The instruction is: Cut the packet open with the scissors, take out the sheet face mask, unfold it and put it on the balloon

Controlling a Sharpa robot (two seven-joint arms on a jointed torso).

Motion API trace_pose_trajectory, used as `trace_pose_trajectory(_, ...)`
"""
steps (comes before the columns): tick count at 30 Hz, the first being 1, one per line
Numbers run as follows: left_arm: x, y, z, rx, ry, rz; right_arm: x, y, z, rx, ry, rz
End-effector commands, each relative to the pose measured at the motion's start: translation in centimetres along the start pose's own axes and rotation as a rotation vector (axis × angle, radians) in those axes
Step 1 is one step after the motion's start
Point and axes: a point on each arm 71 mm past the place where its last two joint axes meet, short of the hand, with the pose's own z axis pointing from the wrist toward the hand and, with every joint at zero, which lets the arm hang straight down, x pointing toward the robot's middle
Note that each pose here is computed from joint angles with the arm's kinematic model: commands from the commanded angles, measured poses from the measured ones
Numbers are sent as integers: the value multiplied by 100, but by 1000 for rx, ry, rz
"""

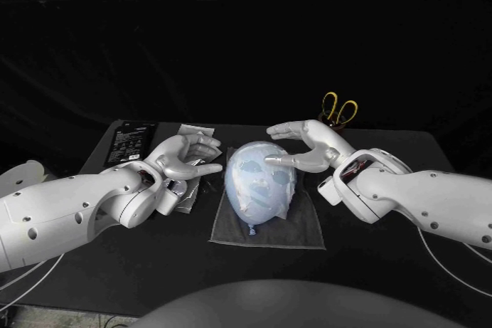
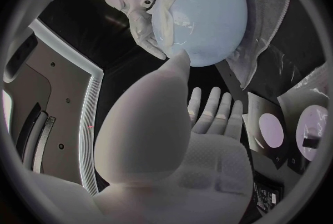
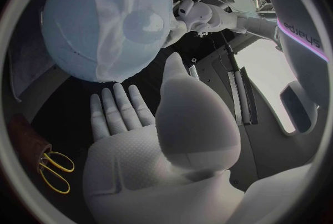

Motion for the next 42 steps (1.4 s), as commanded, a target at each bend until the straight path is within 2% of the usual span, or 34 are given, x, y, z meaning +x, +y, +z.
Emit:
trace_pose_trajectory(1, -6, -59, 14, 68, -5, -126, -50, -10, -4, 9, -19, 152)
trace_pose_trajectory(5, -36, -64, 21, 90, -30, -166, -110, -56, -19, 20, -19, 211)
trace_pose_trajectory(11, -108, -61, 42, 124, -78, -231, -277, -180, -37, 27, -63, 285)
trace_pose_trajectory(20, -284, -171, 160, 178, -123, -264, -542, -409, -24, 70, -156, 389)
trace_pose_trajectory(23, -342, -225, 229, 200, -136, -275, -645, -495, -1, 77, -234, 408)
trace_pose_trajectory(25, -365, -244, 256, 207, -143, -279, -683, -535, 15, 83, -265, 413)
trace_pose_trajectory(28, -421, -278, 349, 221, -163, -286, -759, -651, 66, 102, -326, 419)
trace_pose_trajectory(35, -529, -240, 579, 204, -219, -324, -765, -836, 183, 139, -365, 450)
trace_pose_trajectory(39, -542, -210, 729, 192, -256, -340, -743, -925, 220, 162, -389, 467)
trace_pose_trajectory(42, -534, -206, 792, 193, -277, -343, -709, -971, 246, 174, -400, 475)
